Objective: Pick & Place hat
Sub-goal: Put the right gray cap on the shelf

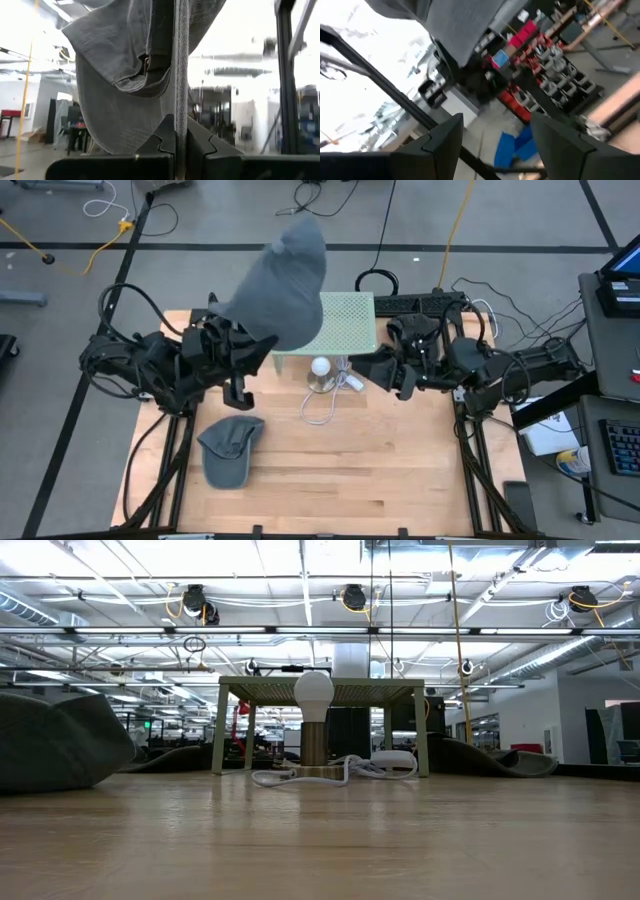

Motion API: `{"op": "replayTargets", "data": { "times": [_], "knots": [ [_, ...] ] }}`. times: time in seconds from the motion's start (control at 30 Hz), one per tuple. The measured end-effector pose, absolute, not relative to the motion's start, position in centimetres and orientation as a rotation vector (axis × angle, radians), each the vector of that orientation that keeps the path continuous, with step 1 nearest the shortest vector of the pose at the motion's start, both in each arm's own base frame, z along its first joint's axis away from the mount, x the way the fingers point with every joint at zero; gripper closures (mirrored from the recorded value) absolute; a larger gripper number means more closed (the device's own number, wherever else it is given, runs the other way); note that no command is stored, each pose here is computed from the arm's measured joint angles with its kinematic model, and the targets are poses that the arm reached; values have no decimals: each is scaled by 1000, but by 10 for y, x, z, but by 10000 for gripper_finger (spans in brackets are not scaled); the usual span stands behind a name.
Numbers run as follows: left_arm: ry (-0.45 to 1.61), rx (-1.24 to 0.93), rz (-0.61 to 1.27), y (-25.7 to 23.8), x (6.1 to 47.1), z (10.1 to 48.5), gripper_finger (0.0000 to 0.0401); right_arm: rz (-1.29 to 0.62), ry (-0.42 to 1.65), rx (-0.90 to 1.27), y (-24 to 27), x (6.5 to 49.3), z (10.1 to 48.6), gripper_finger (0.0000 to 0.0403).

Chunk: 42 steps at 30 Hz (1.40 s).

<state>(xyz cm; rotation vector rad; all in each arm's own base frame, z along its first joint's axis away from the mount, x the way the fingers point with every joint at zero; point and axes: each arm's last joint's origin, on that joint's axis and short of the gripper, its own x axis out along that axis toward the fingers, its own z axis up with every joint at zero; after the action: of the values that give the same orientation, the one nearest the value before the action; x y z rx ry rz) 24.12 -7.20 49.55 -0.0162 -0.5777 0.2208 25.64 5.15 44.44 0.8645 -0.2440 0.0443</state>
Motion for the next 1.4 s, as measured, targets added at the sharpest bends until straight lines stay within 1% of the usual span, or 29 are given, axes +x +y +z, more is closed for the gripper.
{"op": "replayTargets", "data": {
  "times": [0.2,0.43,0.7,0.9,1.0,1.07,1.2,1.33,1.4],
  "knots": [
    [-678,0,205,-79,264,488,393,164,-317,856,46,268,448,177],
    [-775,-9,193,-86,288,474,393,209,-401,844,37,272,453,177],
    [-795,-33,181,-95,313,452,393,285,-468,857,35,269,460,180],
    [-800,-46,200,-100,329,436,393,334,-467,873,35,268,462,198],
    [-801,-60,219,-99,329,436,393,335,-464,885,35,269,462,218],
    [-802,-57,221,-99,329,436,393,339,-464,901,35,268,462,239],
    [-799,-30,233,-99,328,436,391,324,-463,875,35,269,461,300],
    [-794,-35,238,-99,328,437,378,325,-476,842,35,268,462,378],
    [-780,-43,229,-99,329,436,370,321,-480,829,35,267,463,391]
  ]
}}
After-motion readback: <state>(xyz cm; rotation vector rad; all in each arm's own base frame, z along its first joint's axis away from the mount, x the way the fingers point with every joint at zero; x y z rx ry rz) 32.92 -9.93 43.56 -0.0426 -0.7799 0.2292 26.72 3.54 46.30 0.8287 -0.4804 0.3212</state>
